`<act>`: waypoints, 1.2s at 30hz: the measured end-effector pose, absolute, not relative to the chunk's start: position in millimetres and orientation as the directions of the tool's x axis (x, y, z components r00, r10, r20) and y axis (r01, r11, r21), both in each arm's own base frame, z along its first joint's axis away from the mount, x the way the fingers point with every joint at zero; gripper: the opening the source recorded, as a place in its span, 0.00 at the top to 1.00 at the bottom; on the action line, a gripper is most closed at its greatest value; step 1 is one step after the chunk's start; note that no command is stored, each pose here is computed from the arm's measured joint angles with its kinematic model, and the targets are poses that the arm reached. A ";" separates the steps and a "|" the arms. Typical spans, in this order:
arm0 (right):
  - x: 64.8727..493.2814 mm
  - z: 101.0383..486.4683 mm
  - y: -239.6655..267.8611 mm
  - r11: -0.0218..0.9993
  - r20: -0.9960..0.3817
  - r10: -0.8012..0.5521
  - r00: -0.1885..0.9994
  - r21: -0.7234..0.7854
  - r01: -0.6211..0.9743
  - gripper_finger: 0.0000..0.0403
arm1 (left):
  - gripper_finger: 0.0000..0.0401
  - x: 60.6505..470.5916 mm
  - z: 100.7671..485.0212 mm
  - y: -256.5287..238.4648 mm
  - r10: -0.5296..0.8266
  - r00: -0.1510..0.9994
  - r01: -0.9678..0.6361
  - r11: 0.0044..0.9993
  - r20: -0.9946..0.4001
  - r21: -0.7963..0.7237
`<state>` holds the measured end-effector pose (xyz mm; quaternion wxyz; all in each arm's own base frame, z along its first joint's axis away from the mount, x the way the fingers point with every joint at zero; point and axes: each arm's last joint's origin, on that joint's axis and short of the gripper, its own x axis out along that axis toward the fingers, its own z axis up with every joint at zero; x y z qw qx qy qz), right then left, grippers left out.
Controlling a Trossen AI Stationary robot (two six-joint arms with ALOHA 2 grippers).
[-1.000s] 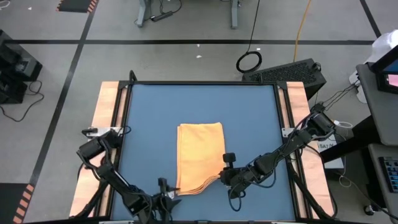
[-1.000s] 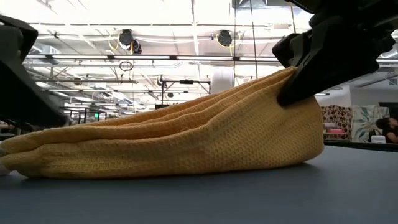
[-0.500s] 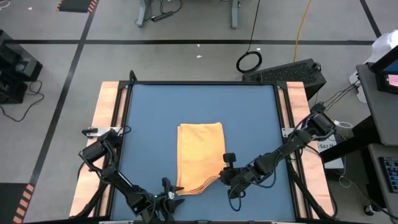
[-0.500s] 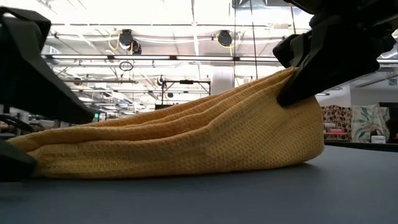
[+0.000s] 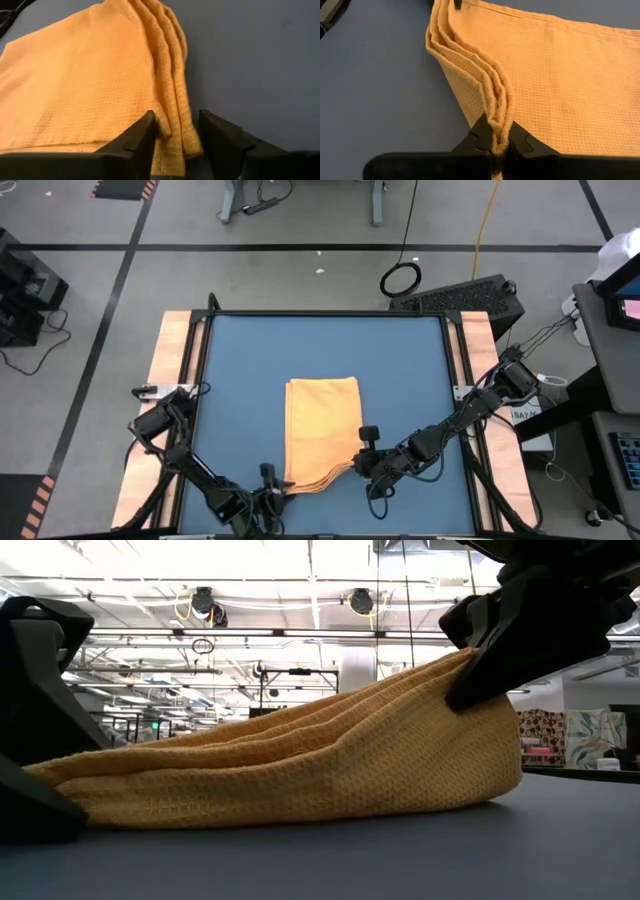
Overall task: Roll towel
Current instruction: Roll the yellow towel
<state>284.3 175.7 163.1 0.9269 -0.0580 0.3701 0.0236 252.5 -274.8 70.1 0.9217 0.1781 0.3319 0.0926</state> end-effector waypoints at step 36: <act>253.3 154.2 223.9 0.987 -0.700 0.147 0.699 0.148 -0.059 1.00 | 0.96 256.1 148.8 -267.7 0.042 0.772 -0.091 0.995 -0.635 -0.045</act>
